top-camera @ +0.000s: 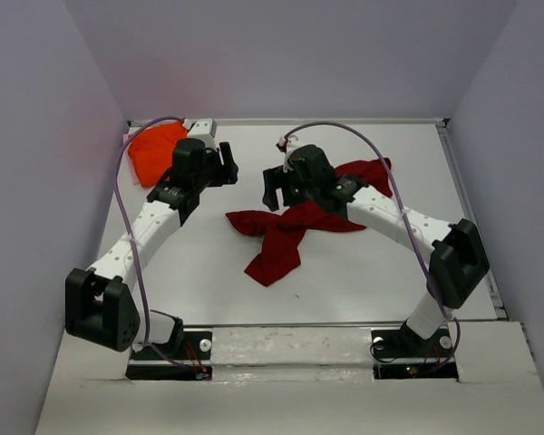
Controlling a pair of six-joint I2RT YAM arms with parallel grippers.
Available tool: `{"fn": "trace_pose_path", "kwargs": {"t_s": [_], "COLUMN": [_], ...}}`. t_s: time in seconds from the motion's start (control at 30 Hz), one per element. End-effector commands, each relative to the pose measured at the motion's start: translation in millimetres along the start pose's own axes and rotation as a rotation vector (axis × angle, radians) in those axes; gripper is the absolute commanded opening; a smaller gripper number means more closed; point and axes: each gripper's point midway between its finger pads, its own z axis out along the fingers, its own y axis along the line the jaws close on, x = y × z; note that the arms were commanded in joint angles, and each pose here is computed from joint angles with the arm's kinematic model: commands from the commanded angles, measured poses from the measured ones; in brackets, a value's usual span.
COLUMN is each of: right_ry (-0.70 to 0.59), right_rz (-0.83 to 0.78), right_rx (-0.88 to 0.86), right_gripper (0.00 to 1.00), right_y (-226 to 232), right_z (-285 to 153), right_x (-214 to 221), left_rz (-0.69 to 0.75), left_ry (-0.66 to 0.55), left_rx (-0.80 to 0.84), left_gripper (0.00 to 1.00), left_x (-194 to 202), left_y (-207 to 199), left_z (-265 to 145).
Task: Fold and stack the t-shirts
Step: Move the tshirt to the center of the board, then flatten out the tshirt
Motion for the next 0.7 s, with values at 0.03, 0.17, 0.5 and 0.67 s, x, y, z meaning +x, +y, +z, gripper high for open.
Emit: {"fn": "trace_pose_path", "kwargs": {"t_s": [0.03,0.17,0.5,0.67], "right_ry": [-0.162,-0.062,0.05,0.077], "right_rz": [-0.075,-0.056,0.061,0.076], "right_rx": [0.171,0.324,0.532,0.595], "right_gripper": [0.84,0.83,0.81,0.81], "right_y": [-19.5,-68.4,-147.2,-172.3], "right_z": [-12.0,43.4,88.5,91.2], "right_x": [-63.8,-40.9,-2.4,8.6], "left_rz": [0.001,-0.002,0.002,0.003], "left_ry": [-0.102,-0.108,-0.12,-0.126], "left_rx": [0.018,0.018,0.033,0.051], "left_gripper": [0.72,0.72,0.72,0.72], "left_x": [-36.6,-38.1,-41.6,-43.1], "left_y": [-9.3,-9.1,-12.0,-15.6], "left_z": [-13.1,-13.8,-17.5,-20.7]}}
